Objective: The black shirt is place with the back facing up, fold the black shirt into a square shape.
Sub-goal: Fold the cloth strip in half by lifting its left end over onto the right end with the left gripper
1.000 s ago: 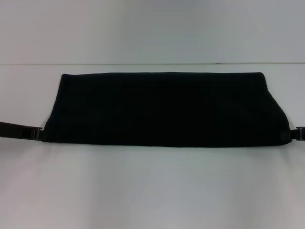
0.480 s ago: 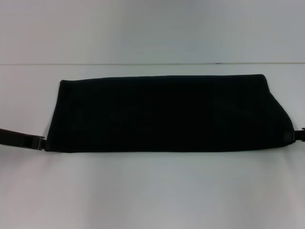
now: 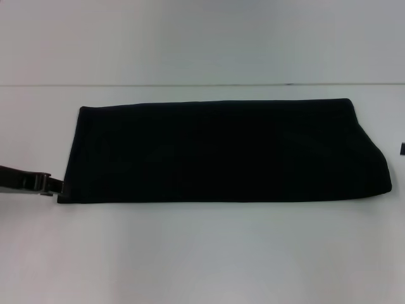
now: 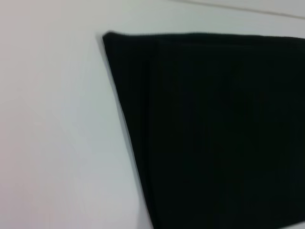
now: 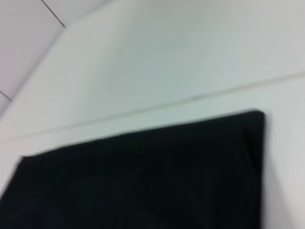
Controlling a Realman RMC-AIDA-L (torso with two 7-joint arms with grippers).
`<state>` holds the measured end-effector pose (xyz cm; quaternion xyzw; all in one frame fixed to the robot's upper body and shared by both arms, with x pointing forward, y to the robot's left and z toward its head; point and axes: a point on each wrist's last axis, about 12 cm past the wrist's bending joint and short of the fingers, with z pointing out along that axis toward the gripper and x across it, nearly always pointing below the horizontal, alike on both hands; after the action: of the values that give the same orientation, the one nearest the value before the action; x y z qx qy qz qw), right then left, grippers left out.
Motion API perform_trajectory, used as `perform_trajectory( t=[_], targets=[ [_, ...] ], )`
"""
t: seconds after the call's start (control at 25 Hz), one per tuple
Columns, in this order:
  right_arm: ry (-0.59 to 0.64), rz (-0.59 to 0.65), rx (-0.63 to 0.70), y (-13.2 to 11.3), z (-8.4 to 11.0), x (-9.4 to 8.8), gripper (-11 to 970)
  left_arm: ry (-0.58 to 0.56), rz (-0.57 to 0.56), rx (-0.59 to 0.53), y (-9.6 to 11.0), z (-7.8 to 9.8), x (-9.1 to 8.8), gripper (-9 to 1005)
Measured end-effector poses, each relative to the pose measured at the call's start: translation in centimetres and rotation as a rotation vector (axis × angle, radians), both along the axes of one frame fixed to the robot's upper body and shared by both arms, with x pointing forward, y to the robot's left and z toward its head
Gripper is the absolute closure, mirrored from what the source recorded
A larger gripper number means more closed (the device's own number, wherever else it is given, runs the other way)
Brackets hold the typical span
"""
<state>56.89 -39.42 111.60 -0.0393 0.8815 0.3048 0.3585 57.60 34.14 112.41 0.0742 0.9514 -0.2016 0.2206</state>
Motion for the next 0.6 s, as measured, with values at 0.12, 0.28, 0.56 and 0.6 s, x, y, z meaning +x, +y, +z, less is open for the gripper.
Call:
perform_trajectory(
  t=[0.12,0.28,0.56,0.6],
  targets=[
    [-0.051,0.031,0.029,0.5,0.4,0.2,565,0.068,0.009,-0.043,-0.1,0.7,-0.3,678],
    [-0.095,0.082,0.032,2.2,0.3,1.2,376,0.174,0.025,-0.093,-0.5,1.3,-0.4,495],
    [-0.166,0.150,0.017,4.7,0.9,3.3,99,0.301,0.119,-0.244,-1.5,0.3,-0.1,277],
    [-0.172,0.157,0.015,4.9,1.1,3.5,63,0.313,0.133,-0.273,-1.6,0.0,0.0,252]
  ],
)
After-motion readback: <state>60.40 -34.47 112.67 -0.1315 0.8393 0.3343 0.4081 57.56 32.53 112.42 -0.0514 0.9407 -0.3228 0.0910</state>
